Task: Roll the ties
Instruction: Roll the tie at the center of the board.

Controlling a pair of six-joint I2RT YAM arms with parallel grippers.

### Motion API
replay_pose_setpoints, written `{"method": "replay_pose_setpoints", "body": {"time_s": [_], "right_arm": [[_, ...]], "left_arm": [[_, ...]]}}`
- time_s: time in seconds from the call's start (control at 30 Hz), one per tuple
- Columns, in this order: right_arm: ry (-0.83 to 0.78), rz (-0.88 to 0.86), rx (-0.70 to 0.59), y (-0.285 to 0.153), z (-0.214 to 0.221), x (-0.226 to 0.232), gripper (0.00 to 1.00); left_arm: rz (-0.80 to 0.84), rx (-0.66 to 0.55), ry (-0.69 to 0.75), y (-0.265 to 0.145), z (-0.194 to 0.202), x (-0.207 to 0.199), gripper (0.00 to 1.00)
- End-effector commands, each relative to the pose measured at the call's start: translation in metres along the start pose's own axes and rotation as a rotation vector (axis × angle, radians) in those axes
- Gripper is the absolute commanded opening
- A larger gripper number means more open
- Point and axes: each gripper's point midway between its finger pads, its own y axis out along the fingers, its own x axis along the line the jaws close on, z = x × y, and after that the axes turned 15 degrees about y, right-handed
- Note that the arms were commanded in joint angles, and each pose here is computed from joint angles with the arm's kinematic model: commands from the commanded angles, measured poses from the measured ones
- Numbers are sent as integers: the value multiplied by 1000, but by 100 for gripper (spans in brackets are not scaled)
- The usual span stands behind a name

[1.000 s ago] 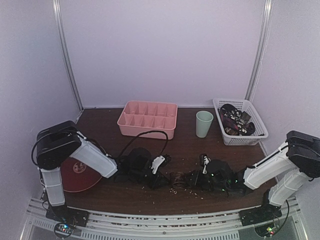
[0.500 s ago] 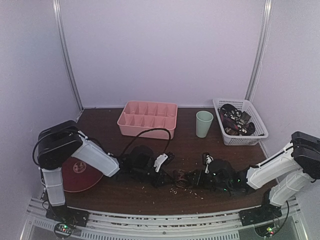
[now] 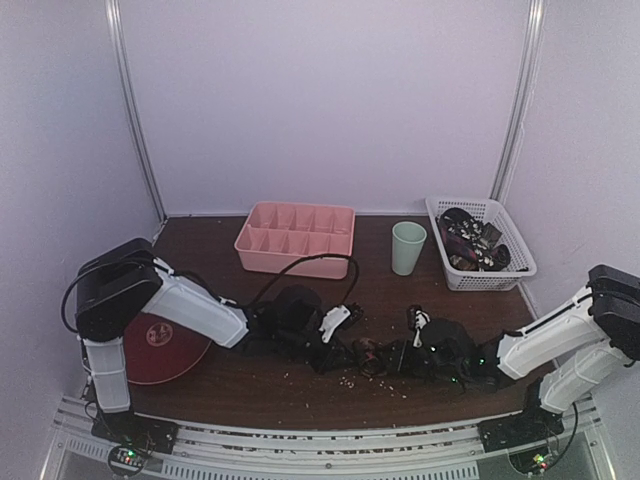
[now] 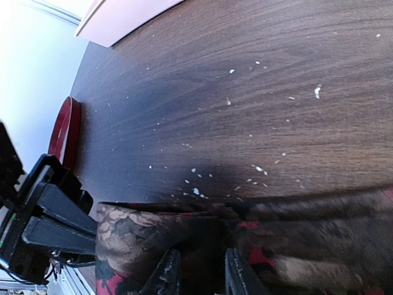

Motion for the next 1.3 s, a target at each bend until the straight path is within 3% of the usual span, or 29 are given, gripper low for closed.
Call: {"method": "replay_pose_setpoints", "body": {"time_s": [0.0, 0.73, 1.03, 1.27], "right_arm": [[-14, -13, 20, -5, 5, -3, 27], [-86, 80, -104, -16, -27, -15, 27], [-112, -46, 46, 0, -1, 14, 26], [-68, -83, 114, 10, 14, 29, 26]], "left_arm": [[22, -48, 105, 10, -29, -14, 2], [-46, 28, 109, 22, -31, -5, 19], [-115, 33, 99, 15, -39, 4, 19], [-203, 69, 68, -2, -29, 15, 9]]}}
